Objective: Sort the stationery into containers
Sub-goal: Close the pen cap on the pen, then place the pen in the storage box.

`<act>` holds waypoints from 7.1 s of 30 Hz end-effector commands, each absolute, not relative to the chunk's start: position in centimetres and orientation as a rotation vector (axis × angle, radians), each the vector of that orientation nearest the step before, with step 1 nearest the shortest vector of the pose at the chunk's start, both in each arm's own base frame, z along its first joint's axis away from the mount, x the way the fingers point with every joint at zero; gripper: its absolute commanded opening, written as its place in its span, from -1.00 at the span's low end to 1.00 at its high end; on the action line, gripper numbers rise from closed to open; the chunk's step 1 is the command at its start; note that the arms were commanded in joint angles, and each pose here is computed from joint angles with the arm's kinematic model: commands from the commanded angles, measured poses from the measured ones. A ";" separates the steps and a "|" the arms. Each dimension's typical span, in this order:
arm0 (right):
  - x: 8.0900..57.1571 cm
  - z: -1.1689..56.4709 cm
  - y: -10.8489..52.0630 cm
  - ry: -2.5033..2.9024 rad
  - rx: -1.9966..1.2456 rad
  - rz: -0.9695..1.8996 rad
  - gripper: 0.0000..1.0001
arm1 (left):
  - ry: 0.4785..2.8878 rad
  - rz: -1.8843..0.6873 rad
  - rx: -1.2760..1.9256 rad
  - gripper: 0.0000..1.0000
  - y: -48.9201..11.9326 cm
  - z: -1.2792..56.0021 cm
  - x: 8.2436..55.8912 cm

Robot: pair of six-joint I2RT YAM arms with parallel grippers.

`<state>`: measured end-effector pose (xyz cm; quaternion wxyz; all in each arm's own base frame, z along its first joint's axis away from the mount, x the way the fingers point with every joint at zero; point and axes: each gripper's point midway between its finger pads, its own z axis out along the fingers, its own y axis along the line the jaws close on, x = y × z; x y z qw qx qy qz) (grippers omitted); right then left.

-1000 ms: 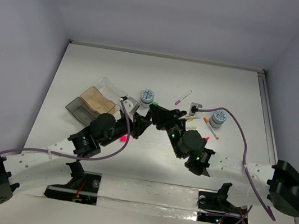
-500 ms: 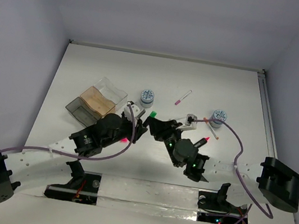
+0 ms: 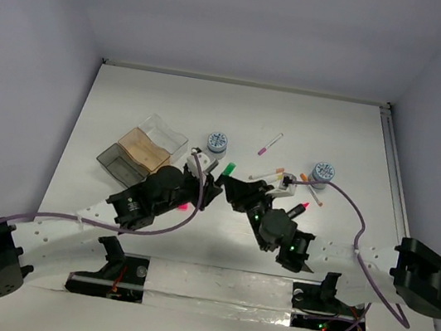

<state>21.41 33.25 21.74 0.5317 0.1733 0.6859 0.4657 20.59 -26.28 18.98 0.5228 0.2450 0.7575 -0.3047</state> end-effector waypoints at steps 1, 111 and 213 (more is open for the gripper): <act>11.5 10.9 35.6 2.088 -0.108 1.051 -0.61 | 1.039 -0.921 0.061 -1.00 -22.5 44.0 23.4; 24.1 28.1 36.4 1.894 -0.232 0.723 -1.00 | 1.034 -0.798 0.137 -1.00 -22.6 42.1 23.5; 27.6 40.2 31.8 1.556 -0.051 0.998 1.00 | 1.349 -0.976 0.168 -1.00 -25.5 28.5 22.6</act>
